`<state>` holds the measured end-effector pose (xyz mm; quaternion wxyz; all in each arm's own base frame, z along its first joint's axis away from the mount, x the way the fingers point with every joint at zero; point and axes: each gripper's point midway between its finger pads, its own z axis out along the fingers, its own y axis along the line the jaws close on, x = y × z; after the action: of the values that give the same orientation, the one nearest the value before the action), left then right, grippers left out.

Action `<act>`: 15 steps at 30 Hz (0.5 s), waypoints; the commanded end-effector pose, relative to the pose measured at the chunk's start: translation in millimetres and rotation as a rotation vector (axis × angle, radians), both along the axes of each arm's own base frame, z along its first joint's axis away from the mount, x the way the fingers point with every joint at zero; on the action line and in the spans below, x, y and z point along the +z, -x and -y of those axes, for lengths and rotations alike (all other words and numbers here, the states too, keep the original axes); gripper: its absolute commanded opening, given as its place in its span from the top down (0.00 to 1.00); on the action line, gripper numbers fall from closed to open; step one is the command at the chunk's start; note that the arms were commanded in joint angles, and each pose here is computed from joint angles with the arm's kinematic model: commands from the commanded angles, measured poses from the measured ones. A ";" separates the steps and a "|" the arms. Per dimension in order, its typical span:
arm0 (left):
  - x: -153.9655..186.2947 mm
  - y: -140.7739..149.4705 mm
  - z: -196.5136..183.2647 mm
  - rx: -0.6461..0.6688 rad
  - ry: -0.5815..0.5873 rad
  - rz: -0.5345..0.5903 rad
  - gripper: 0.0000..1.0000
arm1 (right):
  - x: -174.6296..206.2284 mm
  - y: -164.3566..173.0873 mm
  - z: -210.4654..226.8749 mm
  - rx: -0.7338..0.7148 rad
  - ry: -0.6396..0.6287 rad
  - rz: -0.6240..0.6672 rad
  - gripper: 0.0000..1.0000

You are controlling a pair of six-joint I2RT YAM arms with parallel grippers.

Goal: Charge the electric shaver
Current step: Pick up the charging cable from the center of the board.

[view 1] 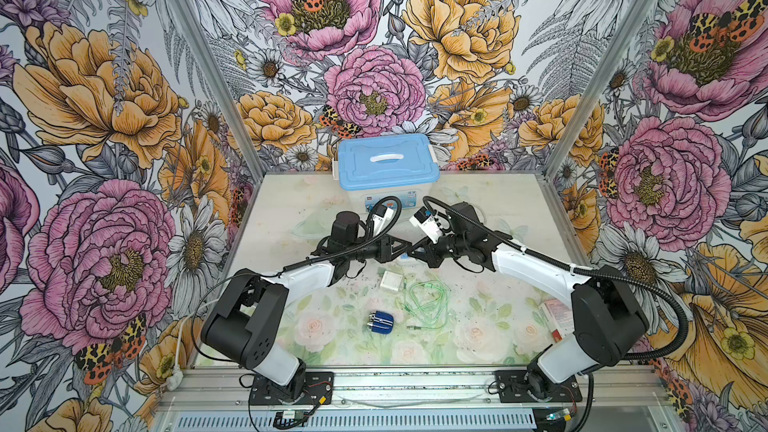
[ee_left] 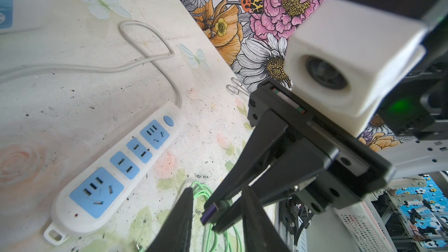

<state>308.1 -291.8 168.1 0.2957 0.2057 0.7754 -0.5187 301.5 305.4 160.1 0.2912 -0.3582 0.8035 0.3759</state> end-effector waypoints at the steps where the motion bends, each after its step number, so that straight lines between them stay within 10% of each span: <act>1: 10.2 6.3 8.4 -0.059 0.027 0.027 0.68 | 29.6 -12.4 -6.9 0.010 -0.059 0.083 1.00; 15: -0.3 8.2 9.9 -0.084 0.022 0.005 0.80 | 41.1 -15.2 -10.0 0.020 -0.089 0.107 1.00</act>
<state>308.6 -293.5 165.6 0.2919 0.2093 0.7730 -0.5229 302.1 305.1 163.2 0.2909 -0.3580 0.8011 0.3814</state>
